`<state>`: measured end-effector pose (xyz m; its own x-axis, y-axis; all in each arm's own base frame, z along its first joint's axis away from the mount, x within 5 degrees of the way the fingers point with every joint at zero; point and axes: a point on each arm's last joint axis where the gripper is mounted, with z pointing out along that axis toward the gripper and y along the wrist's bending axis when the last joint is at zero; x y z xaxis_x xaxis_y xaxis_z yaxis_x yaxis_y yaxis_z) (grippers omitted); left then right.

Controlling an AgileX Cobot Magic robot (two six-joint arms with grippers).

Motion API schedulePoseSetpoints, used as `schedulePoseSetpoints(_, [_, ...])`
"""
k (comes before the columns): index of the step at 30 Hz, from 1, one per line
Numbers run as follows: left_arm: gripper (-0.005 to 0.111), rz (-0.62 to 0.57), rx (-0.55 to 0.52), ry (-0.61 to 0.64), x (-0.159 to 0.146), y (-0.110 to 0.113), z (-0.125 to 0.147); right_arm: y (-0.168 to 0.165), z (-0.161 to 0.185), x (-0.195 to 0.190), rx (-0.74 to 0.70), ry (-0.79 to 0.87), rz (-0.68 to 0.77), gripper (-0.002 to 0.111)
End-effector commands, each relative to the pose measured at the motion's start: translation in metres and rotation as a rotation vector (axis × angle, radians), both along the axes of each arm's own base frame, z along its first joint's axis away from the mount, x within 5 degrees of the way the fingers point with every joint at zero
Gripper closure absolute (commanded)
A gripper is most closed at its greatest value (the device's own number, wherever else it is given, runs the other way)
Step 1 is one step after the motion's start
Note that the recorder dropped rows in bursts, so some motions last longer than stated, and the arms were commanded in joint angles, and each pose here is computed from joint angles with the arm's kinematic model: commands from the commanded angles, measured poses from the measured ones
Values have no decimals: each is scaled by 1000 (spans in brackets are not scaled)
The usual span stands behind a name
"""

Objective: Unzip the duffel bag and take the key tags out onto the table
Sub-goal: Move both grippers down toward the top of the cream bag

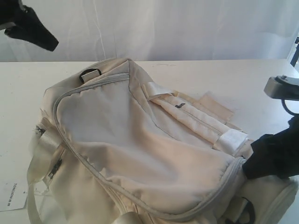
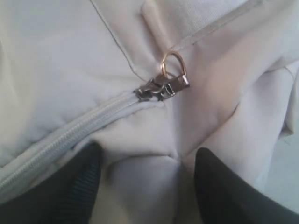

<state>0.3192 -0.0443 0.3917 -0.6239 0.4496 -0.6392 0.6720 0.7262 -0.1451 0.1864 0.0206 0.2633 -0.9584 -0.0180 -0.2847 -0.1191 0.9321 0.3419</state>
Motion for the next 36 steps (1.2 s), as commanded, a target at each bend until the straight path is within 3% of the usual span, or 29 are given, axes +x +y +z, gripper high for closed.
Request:
schedulePoseSetpoints(1, [87, -40, -17, 21, 23, -7, 0, 0, -11, 6, 5, 54, 9, 67])
schedulePoseSetpoints(6, [43, -38, -19, 87, 52, -12, -33, -1, -17, 10, 0, 77, 33, 98])
schedulePoseSetpoints(8, [38, -31, -13, 117, 62, -11, -48, -1, -18, 11, -4, 73, 35, 109])
schedulePoseSetpoints(10, [45, -40, -4, 201, 74, -13, -75, -2, -18, 13, -17, 55, 30, 108])
schedulePoseSetpoints(12, [68, -77, -3, 313, 78, -14, -98, -4, -18, 14, -39, 38, 27, 108])
schedulePoseSetpoints(13, [88, -101, 10, 378, 78, -13, -109, -5, -20, 17, -43, 36, 24, 108])
schedulePoseSetpoints(15, [106, -92, 38, 398, 80, -11, -116, -6, -20, 25, -50, 32, 21, 108])
schedulePoseSetpoints(19, [107, -48, 83, 397, 58, -5, -99, -10, -20, 63, -65, 24, 15, 108])
schedulePoseSetpoints(21, [107, -15, 133, 407, 35, 2, -91, -12, -18, 83, -64, 22, 18, 108])
schedulePoseSetpoints(24, [107, 43, 119, 428, -9, 19, -83, -12, -8, 107, -44, -11, 13, 108])
schedulePoseSetpoints(31, [107, 159, 96, 417, -83, 38, -75, -5, 17, 128, -7, -62, 44, 108])
schedulePoseSetpoints(36, [107, 213, 93, 365, -102, 38, -79, 11, 19, 128, -14, -59, 107, 108])
